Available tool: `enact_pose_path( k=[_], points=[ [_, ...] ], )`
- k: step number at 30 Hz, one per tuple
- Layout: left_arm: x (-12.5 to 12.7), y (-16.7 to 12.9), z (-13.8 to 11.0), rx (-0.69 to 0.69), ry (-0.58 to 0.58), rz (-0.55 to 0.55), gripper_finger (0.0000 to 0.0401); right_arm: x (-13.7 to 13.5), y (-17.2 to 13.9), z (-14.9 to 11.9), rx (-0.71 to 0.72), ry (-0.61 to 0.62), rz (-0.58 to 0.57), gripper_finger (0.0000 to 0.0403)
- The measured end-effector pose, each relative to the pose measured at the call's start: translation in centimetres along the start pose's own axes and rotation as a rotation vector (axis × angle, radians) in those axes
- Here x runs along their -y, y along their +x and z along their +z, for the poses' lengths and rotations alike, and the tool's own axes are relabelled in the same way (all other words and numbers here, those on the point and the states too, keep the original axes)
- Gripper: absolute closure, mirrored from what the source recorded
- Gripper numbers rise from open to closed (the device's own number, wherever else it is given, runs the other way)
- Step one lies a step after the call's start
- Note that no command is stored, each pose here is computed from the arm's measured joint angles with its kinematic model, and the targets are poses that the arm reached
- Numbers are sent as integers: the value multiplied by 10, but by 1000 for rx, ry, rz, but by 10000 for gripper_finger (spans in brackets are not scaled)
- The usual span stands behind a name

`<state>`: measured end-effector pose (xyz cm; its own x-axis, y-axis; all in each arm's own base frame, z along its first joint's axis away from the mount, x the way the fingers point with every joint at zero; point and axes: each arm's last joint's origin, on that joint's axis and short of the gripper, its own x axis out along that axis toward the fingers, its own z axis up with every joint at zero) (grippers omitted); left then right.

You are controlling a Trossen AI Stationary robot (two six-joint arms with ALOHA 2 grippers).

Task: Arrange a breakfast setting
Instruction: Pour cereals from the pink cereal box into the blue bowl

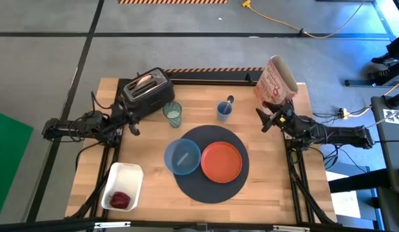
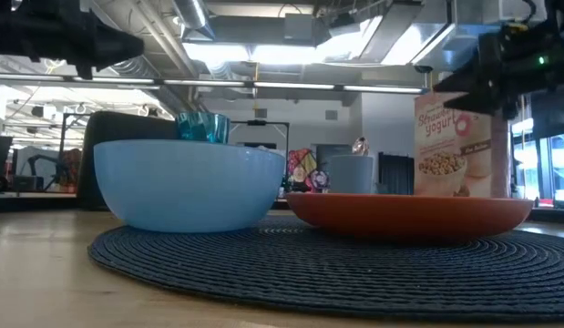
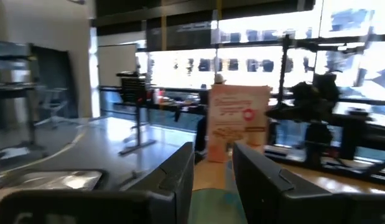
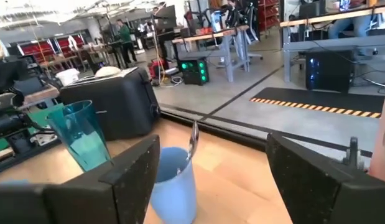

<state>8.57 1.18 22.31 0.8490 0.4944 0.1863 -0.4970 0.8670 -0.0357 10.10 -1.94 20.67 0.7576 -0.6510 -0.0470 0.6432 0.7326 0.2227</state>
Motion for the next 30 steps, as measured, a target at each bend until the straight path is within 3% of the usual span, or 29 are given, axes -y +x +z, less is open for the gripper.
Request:
enact_pose_path(
  k=[5, 17, 21, 26, 30],
  points=[
    [2, 0, 0, 5, -9, -64, 295, -12, 3, 39, -29, -57, -40, 129],
    [0, 0, 0, -4, 79, -3, 295, -30, -5, 129, -118, -298, -29, 108],
    [1, 0, -4, -32, 50, -29, 295, -24, -19, 154, -137, -282, -60, 86],
    [2, -1, -14, -128, 0, -61, 295, -7, -33, 155, -186, -255, -305, 77],
    [2, -2, -21, -196, -42, -56, 296, 0, -37, 145, -250, -244, -372, 77]
  ],
)
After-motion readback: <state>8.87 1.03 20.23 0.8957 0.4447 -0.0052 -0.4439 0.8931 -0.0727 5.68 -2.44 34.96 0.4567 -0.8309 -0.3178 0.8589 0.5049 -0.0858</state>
